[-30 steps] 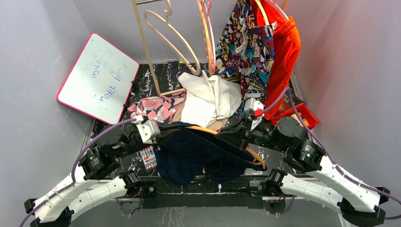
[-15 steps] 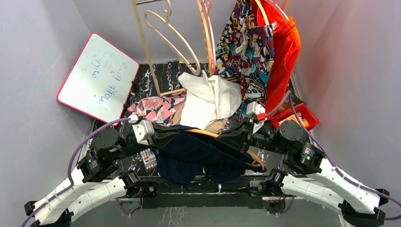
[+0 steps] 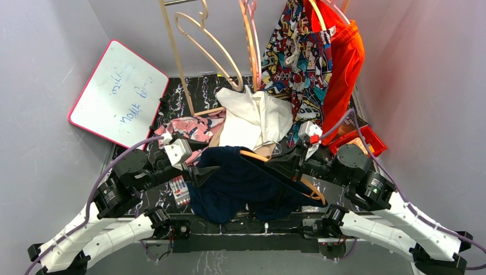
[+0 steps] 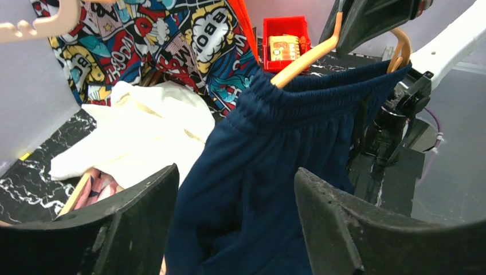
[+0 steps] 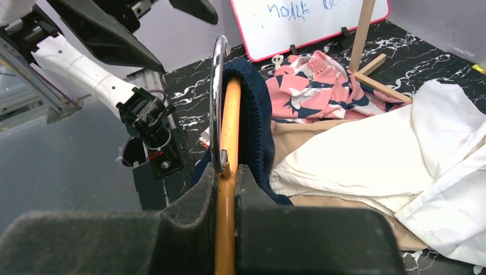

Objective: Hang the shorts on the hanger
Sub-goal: Adjust the shorts on the hanger.

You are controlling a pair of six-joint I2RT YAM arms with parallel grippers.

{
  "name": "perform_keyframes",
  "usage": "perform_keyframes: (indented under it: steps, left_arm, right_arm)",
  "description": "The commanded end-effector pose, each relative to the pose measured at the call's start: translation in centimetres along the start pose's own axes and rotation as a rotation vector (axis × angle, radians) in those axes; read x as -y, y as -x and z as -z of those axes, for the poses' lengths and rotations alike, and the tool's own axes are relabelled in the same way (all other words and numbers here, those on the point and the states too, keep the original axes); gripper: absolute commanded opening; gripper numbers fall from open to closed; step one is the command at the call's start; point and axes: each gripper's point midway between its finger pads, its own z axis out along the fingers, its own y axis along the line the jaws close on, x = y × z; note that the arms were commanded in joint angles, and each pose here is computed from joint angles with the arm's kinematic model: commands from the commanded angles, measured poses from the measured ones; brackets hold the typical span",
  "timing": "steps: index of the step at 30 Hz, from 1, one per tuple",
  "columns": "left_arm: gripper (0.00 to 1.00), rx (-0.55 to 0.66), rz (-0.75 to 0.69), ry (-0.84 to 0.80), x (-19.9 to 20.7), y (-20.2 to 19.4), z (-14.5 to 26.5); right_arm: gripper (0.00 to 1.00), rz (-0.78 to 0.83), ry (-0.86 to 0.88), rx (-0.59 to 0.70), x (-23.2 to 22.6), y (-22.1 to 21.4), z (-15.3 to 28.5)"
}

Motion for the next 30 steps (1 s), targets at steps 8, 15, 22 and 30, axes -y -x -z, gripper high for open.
perform_keyframes:
  steps: [8, 15, 22, 30]
  left_arm:
    - [0.78, 0.1, -0.15, -0.207, 2.4, 6.9, -0.6]
    - [0.79, -0.137, -0.097, -0.493, 6.0, 1.7, -3.5]
    - [0.79, -0.182, -0.111, -0.515, 5.8, 0.2, -5.6]
    - [0.63, -0.186, -0.076, -0.574, 6.5, 0.2, -6.8]
  right_arm:
    - [0.0, 0.091, 0.072, 0.063, -1.7, 5.0, 0.3]
    - [0.0, 0.119, 0.132, 0.034, -2.8, 5.6, 0.1]
    - [0.0, 0.126, 0.154, 0.022, -3.1, 5.5, 0.1]
    - [0.0, 0.133, 0.161, 0.028, -3.1, 5.5, -0.2]
